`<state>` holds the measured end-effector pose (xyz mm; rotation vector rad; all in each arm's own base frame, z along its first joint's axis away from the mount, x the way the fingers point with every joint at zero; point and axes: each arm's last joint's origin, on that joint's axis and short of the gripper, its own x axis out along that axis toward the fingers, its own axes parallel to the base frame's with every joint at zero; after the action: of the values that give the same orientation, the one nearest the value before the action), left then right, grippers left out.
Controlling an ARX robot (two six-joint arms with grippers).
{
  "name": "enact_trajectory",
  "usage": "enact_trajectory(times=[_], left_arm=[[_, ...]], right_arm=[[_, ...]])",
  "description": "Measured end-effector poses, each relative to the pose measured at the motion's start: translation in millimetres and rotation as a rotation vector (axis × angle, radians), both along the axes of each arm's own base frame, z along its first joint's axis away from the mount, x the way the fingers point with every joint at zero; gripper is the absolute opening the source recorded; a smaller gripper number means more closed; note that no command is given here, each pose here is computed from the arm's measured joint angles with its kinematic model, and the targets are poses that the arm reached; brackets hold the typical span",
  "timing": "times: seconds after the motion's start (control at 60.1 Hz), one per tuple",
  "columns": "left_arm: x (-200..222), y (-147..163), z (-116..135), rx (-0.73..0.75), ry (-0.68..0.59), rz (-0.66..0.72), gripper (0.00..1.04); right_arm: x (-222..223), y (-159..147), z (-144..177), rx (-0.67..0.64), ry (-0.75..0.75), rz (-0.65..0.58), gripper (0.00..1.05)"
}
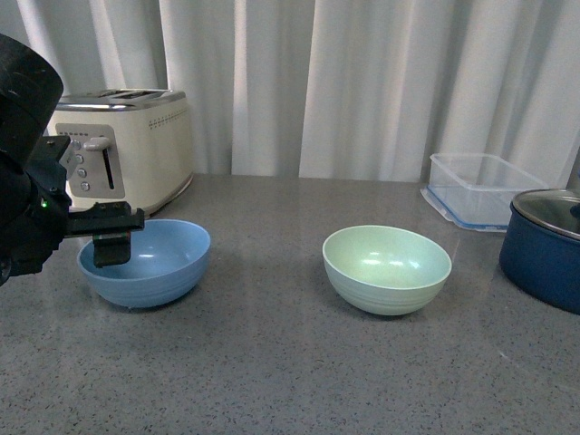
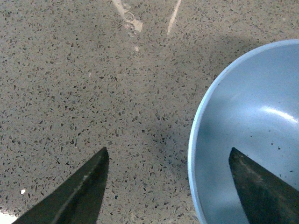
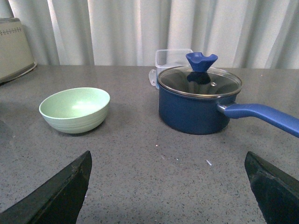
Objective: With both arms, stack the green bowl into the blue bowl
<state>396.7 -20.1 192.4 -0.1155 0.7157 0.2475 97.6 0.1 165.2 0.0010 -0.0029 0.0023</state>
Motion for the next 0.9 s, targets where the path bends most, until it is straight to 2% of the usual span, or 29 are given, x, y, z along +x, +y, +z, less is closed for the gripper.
enact_trajectory(times=[0.133, 0.316, 0.366, 0.682, 0.898], left_arm=[[-0.2, 0.0, -0.4, -0.007, 0.001, 0.005, 0.37], [-1.0, 0.0, -1.8, -0.019, 0.004, 0.015, 0.08], [-1.0, -0.2, -0.4, -0.030, -0.002, 0.017, 0.03], [0.4, -8.8, 19.9, -0.064, -0.036, 0.013, 0.04], [2.2, -38.9, 52.8, -0.143, -0.115, -0.043, 0.04]], right_arm=[[0.0, 0.0, 0.0, 0.000, 0.000, 0.000, 0.95], [0.0, 0.0, 0.0, 0.000, 0.000, 0.000, 0.95], [0.0, 0.0, 0.0, 0.000, 0.000, 0.000, 0.95], [0.0, 0.0, 0.0, 0.000, 0.000, 0.000, 0.95], [0.0, 0.0, 0.0, 0.000, 0.000, 0.000, 0.95]])
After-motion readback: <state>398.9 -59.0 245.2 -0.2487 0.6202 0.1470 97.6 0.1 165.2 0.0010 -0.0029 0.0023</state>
